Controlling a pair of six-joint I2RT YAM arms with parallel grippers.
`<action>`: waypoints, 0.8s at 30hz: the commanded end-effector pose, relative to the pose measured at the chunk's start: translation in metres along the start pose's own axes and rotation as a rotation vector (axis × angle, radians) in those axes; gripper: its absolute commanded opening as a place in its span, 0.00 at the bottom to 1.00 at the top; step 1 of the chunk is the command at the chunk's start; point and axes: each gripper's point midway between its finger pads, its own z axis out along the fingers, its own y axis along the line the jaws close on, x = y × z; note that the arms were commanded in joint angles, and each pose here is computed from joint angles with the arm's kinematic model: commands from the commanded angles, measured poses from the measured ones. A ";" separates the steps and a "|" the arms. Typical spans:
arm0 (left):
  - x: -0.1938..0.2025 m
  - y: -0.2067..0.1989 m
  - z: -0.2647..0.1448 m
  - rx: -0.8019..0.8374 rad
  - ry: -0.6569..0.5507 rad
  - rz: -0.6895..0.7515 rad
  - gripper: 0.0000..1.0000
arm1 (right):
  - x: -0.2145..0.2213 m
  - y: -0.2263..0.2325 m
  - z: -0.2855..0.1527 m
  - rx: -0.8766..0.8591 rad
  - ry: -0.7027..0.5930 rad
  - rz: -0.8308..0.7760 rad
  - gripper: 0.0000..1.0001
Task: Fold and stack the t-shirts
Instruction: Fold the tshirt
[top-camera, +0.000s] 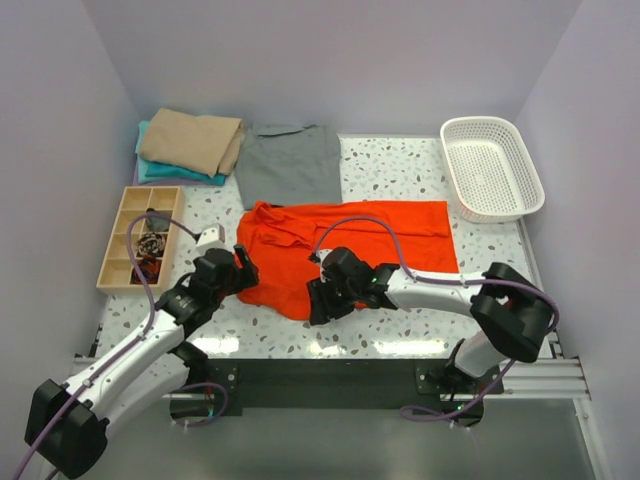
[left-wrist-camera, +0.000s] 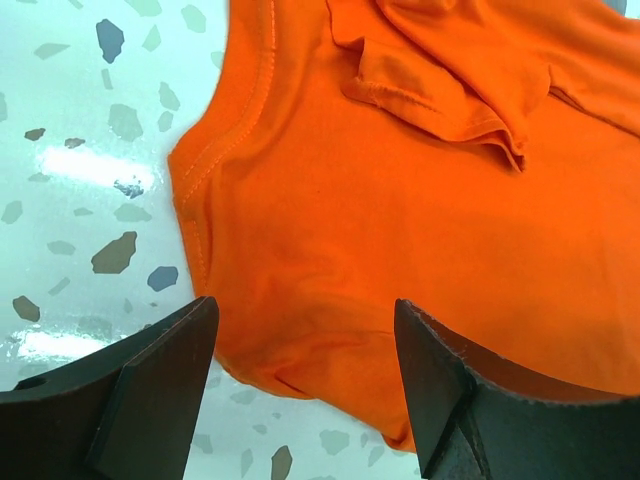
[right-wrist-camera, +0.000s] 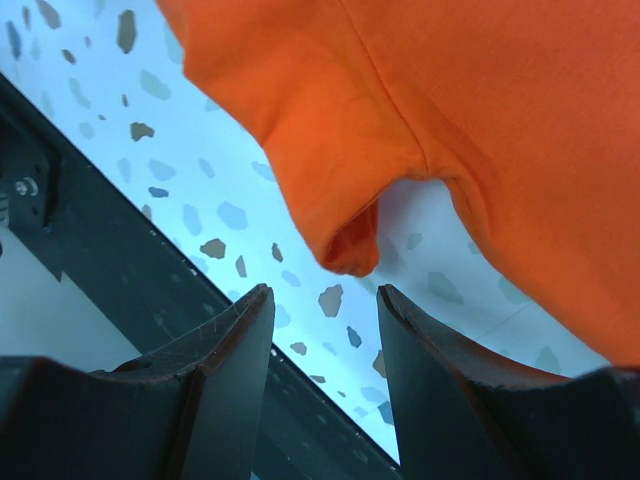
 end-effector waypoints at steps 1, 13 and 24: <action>-0.010 0.001 -0.002 -0.026 -0.026 -0.004 0.76 | -0.016 0.012 0.010 -0.011 -0.049 -0.001 0.49; -0.006 -0.002 0.005 -0.026 -0.003 0.030 0.77 | -0.029 0.016 0.028 -0.016 -0.050 -0.069 0.41; -0.012 -0.005 0.010 -0.041 -0.005 0.059 0.77 | -0.052 0.042 0.008 -0.066 -0.076 -0.141 0.00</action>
